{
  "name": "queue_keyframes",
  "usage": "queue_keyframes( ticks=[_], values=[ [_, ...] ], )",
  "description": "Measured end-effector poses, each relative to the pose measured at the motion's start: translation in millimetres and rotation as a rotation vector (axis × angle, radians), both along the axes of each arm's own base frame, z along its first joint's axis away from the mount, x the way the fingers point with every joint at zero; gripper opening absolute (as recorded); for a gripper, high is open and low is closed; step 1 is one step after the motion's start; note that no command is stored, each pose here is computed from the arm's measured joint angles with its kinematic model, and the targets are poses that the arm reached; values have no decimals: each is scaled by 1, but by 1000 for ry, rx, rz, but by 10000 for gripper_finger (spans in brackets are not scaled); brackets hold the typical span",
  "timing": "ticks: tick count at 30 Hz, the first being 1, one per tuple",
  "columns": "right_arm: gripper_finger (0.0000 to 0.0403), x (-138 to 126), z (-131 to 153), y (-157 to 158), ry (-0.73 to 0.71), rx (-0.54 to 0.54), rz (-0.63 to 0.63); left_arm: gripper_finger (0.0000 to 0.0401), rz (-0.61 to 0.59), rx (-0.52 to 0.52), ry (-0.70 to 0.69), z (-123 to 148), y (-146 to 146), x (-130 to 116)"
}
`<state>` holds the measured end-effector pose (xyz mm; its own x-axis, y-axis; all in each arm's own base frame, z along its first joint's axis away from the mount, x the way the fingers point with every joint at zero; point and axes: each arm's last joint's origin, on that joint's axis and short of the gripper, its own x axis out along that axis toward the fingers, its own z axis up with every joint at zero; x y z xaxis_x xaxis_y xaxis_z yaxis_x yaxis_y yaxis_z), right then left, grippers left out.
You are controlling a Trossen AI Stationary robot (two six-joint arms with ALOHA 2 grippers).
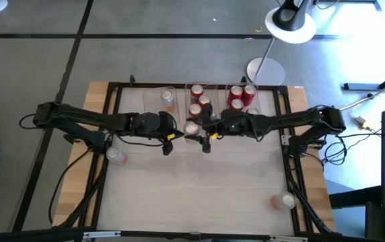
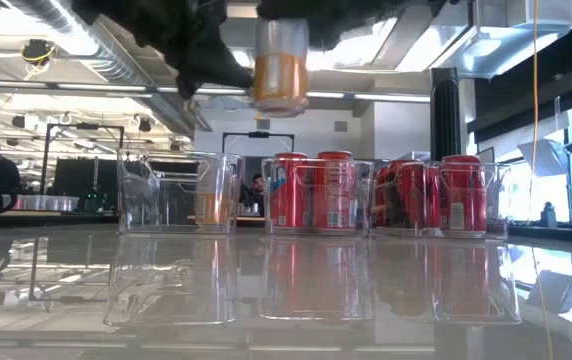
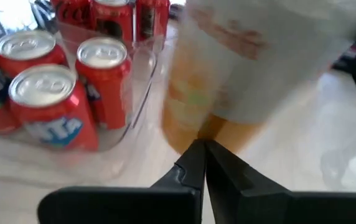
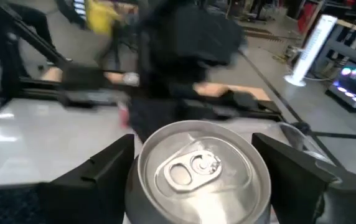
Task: Sort soda cans
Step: Put the orange white soda can into the left transparent bin
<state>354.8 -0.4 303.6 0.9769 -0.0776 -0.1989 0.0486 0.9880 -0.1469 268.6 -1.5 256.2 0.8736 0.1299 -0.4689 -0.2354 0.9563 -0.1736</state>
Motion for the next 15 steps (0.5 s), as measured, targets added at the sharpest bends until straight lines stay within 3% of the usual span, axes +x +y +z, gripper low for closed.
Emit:
queue_keyframes(
  ticks=[4,15],
  values=[
    [285,1,-1,-12,-8,-11,-48,3,5,5,58,9,3,-19],
    [285,31,-34,-55,-90,-10,-137,9,153,235,-57,55,11,-80]
  ],
)
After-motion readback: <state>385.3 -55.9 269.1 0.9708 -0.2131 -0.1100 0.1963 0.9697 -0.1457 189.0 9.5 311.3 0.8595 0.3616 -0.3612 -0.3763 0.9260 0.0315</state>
